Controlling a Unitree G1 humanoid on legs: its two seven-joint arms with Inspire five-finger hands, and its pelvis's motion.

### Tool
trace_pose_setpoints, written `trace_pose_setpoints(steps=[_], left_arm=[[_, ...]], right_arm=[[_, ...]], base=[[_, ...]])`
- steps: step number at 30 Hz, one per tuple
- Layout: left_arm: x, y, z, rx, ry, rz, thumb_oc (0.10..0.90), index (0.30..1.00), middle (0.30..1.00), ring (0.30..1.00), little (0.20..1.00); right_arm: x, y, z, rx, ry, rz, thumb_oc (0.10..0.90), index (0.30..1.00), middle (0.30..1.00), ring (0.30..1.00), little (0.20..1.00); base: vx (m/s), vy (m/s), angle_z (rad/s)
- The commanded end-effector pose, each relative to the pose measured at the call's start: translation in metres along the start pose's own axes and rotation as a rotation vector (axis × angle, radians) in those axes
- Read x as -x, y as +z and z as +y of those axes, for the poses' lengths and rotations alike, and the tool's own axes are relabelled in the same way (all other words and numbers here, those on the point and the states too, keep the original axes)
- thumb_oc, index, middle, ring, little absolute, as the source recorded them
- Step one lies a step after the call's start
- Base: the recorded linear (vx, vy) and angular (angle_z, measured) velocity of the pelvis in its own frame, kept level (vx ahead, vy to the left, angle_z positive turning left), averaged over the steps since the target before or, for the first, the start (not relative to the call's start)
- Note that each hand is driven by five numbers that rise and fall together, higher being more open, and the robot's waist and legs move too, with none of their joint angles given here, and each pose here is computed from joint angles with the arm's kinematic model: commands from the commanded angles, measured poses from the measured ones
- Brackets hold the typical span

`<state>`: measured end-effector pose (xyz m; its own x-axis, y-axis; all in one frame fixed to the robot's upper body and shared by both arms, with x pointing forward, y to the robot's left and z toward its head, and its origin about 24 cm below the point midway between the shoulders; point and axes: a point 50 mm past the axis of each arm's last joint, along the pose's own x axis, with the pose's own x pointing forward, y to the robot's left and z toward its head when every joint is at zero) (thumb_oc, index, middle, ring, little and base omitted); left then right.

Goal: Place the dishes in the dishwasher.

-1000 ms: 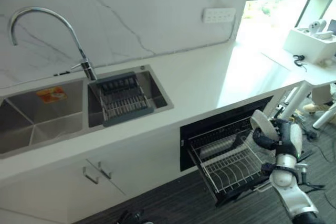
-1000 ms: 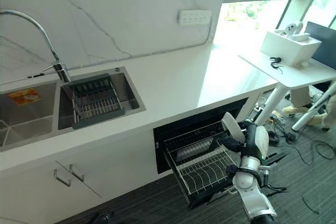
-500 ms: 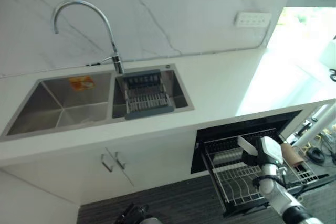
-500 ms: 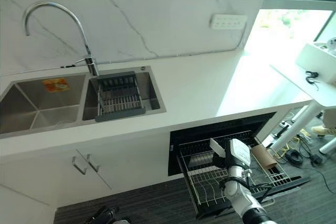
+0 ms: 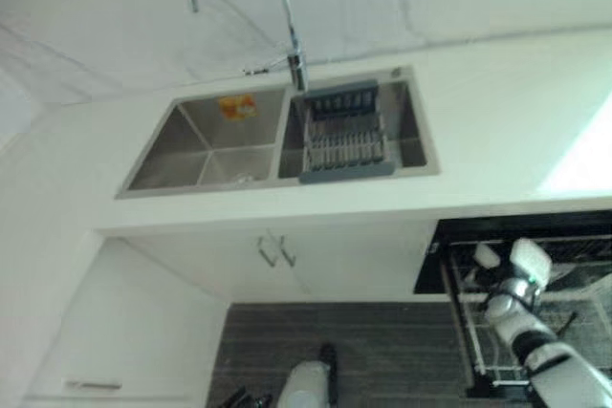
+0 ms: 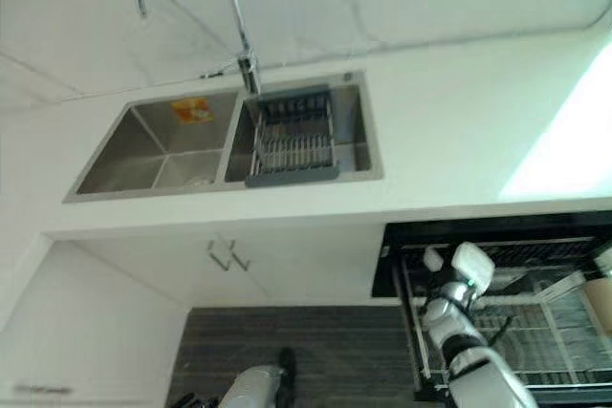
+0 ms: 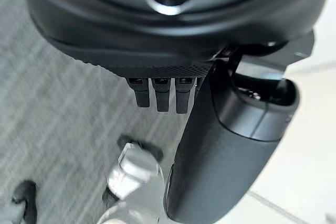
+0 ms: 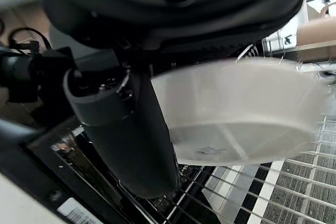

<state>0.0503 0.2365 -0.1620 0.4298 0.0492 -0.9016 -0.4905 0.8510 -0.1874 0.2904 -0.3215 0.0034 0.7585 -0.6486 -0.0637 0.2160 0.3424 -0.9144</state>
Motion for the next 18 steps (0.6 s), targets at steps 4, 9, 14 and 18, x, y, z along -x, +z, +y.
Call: trace_pose_setpoints(steps=[4,9,14,18], left_arm=[[0.0,0.018,0.002,0.024,-0.027,-0.099,0.8,0.9,0.9,0.9,0.9],[0.001,0.017,0.003,0.021,-0.036,-0.097,0.8,0.9,0.9,0.9,0.9],[0.0,0.022,-0.001,0.003,-0.057,-0.097,0.8,0.9,0.9,0.9,0.9],[0.0,0.021,-0.001,-0.013,-0.061,-0.087,0.8,0.9,0.9,0.9,0.9]], right_arm=[[-0.016,0.011,-0.027,-0.016,-0.116,0.001,0.4,0.3,0.3,0.3,0.3],[-0.007,-0.011,-0.012,0.013,-0.038,0.084,0.616,0.625,0.625,0.625,0.625],[-0.002,-0.028,-0.006,-0.002,0.021,0.172,0.8,0.9,0.9,0.9,0.9],[0.001,-0.041,-0.003,-0.131,0.053,0.281,0.8,0.9,0.9,0.9,0.9]], base=[[0.0,0.034,0.08],[0.0,0.0,0.0],[0.02,-0.028,-0.09],[0.01,-0.021,-0.07]])
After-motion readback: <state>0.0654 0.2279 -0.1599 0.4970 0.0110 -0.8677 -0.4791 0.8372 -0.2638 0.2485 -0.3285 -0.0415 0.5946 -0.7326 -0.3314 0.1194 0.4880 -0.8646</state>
